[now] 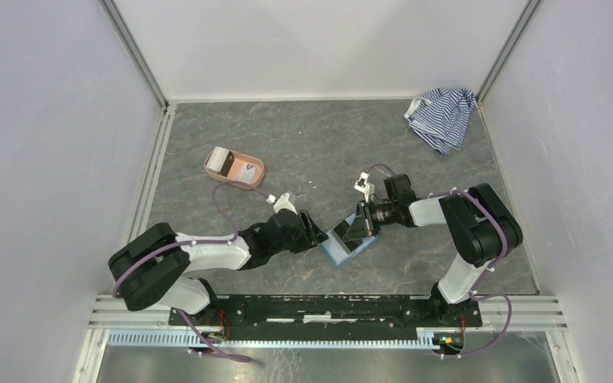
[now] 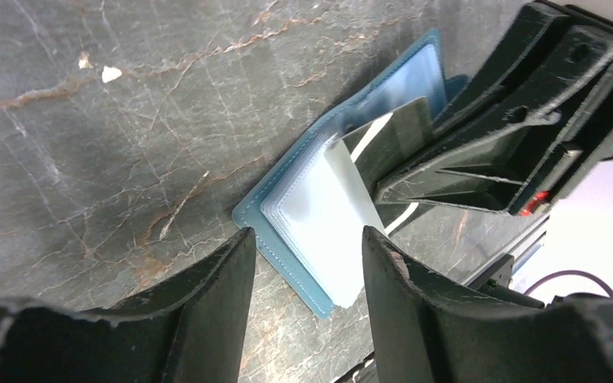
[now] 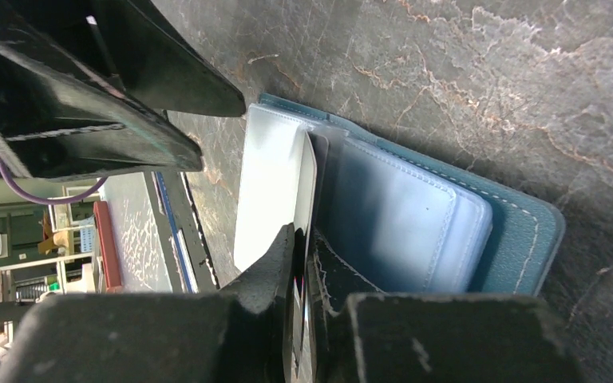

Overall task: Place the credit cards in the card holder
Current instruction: Insert the credit card into the card holder.

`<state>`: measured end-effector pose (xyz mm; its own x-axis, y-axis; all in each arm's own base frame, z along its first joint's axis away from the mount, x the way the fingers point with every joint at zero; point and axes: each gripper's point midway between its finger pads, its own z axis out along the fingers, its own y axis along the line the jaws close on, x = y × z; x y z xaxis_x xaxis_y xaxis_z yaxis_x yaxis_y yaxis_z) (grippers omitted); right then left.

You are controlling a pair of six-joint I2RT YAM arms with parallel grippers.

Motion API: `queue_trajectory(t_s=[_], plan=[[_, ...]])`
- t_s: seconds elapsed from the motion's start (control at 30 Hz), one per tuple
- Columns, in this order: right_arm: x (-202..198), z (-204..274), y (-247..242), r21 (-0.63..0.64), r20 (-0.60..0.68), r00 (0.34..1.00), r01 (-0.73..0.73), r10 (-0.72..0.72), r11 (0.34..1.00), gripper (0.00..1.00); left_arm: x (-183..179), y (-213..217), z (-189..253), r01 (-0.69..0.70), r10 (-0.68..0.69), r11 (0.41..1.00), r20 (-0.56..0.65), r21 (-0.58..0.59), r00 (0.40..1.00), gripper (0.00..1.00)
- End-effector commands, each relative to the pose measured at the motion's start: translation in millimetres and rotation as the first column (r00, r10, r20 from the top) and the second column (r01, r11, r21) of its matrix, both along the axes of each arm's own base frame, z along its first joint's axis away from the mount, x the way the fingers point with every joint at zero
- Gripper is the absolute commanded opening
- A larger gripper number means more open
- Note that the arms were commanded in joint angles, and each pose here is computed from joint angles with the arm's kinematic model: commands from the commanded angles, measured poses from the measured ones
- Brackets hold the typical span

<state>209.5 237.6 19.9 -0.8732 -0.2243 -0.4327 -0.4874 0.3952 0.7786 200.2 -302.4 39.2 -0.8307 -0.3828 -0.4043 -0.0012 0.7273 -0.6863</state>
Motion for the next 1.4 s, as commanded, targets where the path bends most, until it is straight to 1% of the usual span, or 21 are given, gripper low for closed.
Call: queue_trajectory(t_s=[0.0,0.1,0.2,0.27,0.37,0.43,0.53,0.7,0.97,1.17,1.37], plan=[[-5.9,-25.4,-9.2,-0.099,0.001,1.000,0.017,-0.017,0.995,0.12,3.9,10.3,17.0,0.047,-0.052,0.998,0.108,0.047,0.993,0.60],[-5.9,-25.9,-9.3,-0.100,0.000,1.000,0.018,-0.018,0.995,0.13,12.0,14.1,35.6,0.052,-0.063,0.996,0.173,0.072,0.983,0.64],[-6.0,-27.0,-9.4,-0.103,-0.002,1.000,0.017,-0.017,0.994,0.14,36.4,15.7,52.6,0.017,-0.037,0.995,0.201,0.096,0.979,0.67],[-5.6,-27.6,-9.7,-0.105,-0.001,1.000,0.017,-0.017,0.994,0.14,54.2,10.7,58.4,0.007,-0.028,0.994,0.188,0.110,0.982,0.66],[-5.2,-28.2,-9.9,-0.108,-0.001,1.000,0.018,-0.018,0.994,0.14,74.6,-9.9,58.1,0.044,-0.071,0.984,0.148,0.174,0.986,0.67],[-4.9,-28.6,-10.0,-0.110,0.000,1.000,0.018,-0.018,0.994,0.14,78.4,-24.6,49.6,0.108,-0.132,0.971,0.102,0.211,0.986,0.68],[-5.2,-29.5,-10.2,-0.111,-0.004,1.000,0.016,-0.016,0.994,0.15,84.5,-41.5,40.1,0.151,-0.170,0.965,0.071,0.215,0.983,0.69],[-5.0,-29.6,-10.0,-0.112,-0.004,1.000,0.014,-0.015,0.994,0.14,83.7,-51.6,21.6,0.189,-0.198,0.957,0.020,0.220,0.980,0.69],[-5.0,-31.1,-10.1,-0.115,-0.011,1.000,0.013,-0.014,0.993,0.15,68.8,-66.4,12.1,0.258,-0.259,0.943,-0.022,0.208,0.966,0.68],[-4.5,-30.4,-10.1,-0.115,-0.007,1.000,0.014,-0.015,0.993,0.16,62.9,-70.2,4.9,0.270,-0.268,0.939,-0.042,0.211,0.963,0.68],[-3.5,-28.9,-9.7,-0.113,0.001,1.000,0.009,-0.009,0.994,0.22,56.0,-64.3,-6.6,0.289,-0.277,0.927,-0.082,0.239,0.957,0.64]])
